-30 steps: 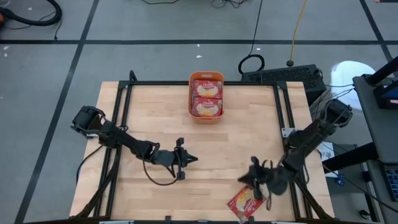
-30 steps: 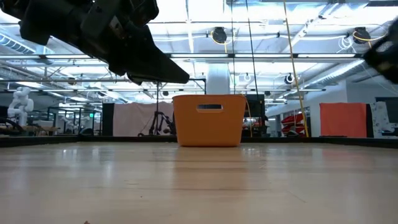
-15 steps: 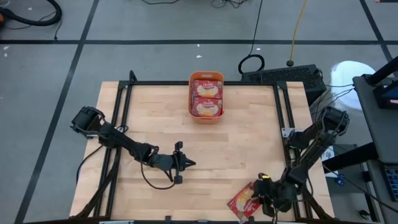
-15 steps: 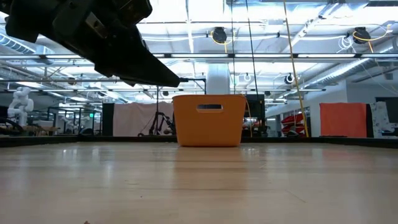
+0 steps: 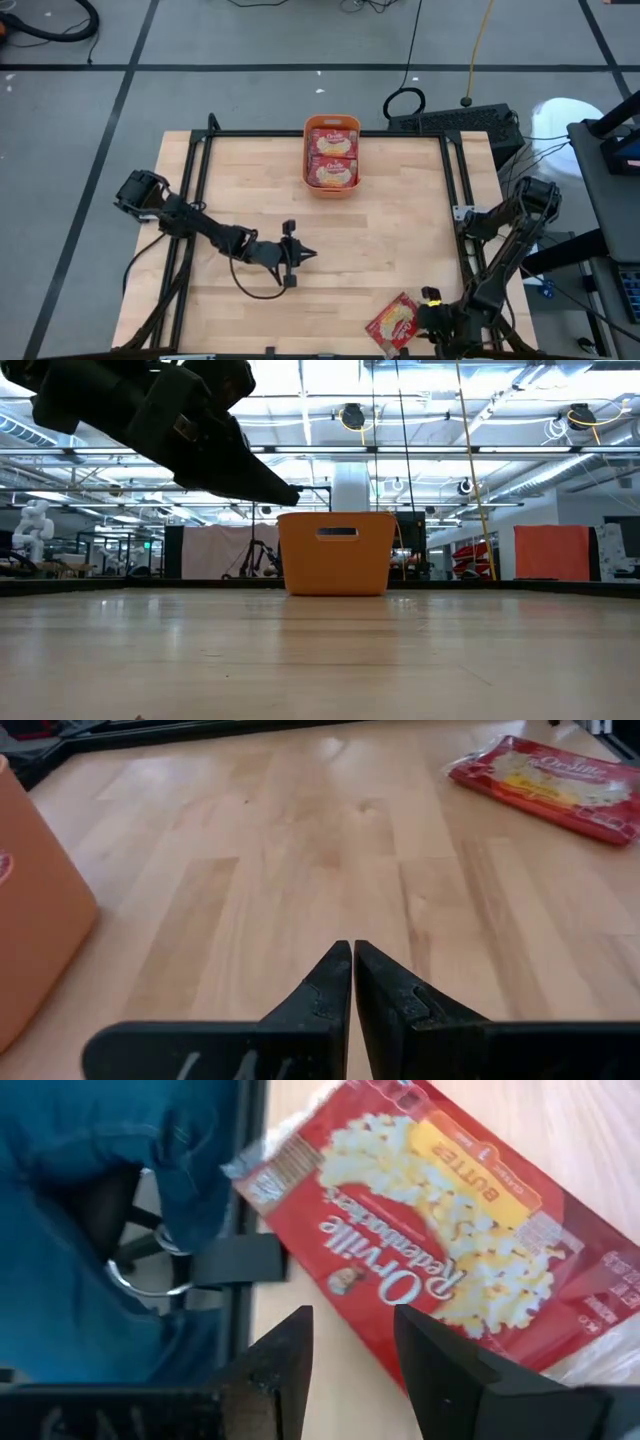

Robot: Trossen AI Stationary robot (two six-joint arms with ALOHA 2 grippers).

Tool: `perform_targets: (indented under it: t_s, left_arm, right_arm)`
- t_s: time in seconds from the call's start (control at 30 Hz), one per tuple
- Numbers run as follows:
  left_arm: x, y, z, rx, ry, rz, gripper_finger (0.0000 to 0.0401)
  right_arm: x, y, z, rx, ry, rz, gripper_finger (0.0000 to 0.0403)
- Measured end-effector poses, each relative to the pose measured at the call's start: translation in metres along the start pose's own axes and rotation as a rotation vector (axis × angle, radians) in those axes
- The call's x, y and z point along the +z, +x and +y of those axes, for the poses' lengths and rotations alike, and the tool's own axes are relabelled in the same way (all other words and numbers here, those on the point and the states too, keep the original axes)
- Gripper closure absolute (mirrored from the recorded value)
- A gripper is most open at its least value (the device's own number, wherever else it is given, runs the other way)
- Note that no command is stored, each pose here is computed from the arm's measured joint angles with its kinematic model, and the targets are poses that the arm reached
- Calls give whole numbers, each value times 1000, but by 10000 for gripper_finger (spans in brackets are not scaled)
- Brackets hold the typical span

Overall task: Sort popcorn bags into baskets
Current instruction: Put the red popcorn bag into the orange bin

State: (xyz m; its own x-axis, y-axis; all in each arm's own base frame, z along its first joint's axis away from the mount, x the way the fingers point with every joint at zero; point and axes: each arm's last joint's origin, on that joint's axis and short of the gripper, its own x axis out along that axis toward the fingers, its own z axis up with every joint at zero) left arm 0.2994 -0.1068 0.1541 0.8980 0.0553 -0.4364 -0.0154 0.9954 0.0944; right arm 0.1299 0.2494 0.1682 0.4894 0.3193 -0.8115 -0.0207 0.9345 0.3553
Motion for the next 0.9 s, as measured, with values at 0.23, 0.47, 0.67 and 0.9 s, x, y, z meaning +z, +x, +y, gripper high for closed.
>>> perform_targets:
  t_s: [0.23,0.47,0.67,0.9]
  left_arm:
    - [1,3,8,23,4,2,377]
    - [1,5,15,44,-11,3,377]
    - [1,7,19,57,-24,4,377]
    - [2,7,21,62,-28,1,377]
  right_arm:
    - [-3,21,-9,-103,-98,15,267]
    - [16,42,-33,-327,-131,-101,267]
    - [42,48,-55,-476,-120,-208,267]
    - [60,32,-59,-431,131,-320,267]
